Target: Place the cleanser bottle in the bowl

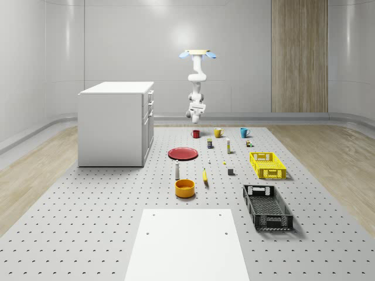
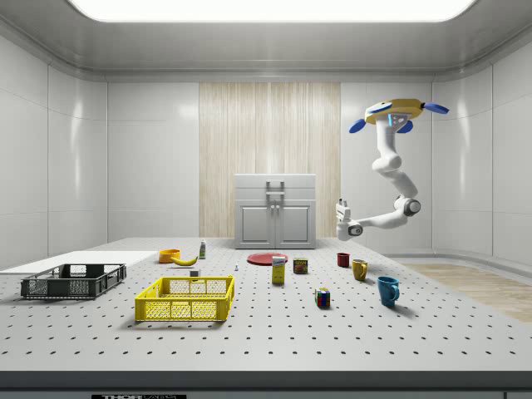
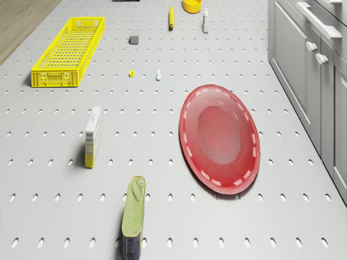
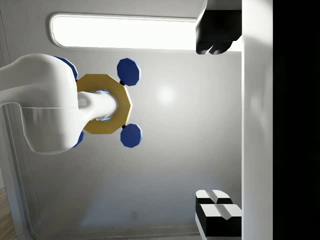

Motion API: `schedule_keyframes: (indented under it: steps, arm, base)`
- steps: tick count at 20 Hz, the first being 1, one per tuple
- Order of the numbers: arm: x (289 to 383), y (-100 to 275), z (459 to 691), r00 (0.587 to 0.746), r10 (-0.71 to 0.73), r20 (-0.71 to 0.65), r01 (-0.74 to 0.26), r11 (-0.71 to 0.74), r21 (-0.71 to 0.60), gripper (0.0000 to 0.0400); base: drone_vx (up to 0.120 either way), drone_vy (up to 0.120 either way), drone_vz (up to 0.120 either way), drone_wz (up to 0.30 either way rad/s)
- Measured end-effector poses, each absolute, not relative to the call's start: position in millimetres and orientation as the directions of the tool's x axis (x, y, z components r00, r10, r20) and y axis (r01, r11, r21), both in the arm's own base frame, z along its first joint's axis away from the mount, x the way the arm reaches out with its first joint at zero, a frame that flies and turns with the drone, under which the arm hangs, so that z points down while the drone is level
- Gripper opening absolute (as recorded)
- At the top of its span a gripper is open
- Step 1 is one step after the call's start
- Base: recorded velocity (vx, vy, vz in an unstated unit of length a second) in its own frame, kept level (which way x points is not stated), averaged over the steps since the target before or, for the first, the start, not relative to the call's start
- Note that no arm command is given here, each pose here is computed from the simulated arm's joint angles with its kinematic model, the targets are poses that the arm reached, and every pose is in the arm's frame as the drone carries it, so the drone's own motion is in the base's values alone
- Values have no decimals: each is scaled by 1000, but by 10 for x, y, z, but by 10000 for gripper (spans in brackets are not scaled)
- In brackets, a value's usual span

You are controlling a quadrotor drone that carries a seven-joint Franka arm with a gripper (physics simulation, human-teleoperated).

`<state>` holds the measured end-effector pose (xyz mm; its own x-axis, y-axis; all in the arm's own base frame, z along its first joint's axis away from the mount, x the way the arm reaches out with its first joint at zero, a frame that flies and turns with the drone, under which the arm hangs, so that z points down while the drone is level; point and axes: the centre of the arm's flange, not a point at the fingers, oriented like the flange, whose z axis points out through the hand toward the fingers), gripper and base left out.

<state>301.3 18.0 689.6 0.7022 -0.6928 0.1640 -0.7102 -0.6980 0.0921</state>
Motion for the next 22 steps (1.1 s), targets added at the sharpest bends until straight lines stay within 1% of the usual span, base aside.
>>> schedule_keyframes:
  steps: [4, 6, 8, 10, 11, 13, 14, 16, 18, 20, 22]
  arm:
    - [3011, 346, 6849, 698, -657, 283, -714, -668, 209, 400]
    - [3012, 471, 6791, 695, -615, 373, -717, -630, 298, 400]
    - [3014, 625, 6687, 691, -539, 481, -721, -559, 409, 400]
    - [3019, 792, 6510, 687, -412, 598, -725, -438, 531, 400]
    - [3022, 868, 6389, 685, -326, 651, -727, -354, 588, 400]
    - [3032, 972, 6086, 683, -110, 722, -730, -141, 669, 400]
    - [3038, 987, 5915, 682, 12, 731, -731, -20, 682, 400]
    - [3049, 928, 5581, 684, 249, 686, -729, 221, 647, 400]
    - [3059, 781, 5312, 688, 438, 578, -726, 416, 548, 400]
    - [3065, 605, 5134, 693, 563, 450, -721, 547, 426, 400]
    - [3068, 446, 5030, 698, 634, 333, -717, 623, 313, 400]
  base:
    - [120, 0, 0, 0]
    - [120, 0, 0, 0]
    - [120, 0, 0, 0]
    - [120, 0, 0, 0]
    - [120, 0, 0, 0]
    - [120, 0, 0, 0]
    - [120, 0, 0, 0]
    - [120, 0, -40, 0]
    - [120, 0, -120, 0]
    - [120, 0, -120, 0]
    - [120, 0, -120, 0]
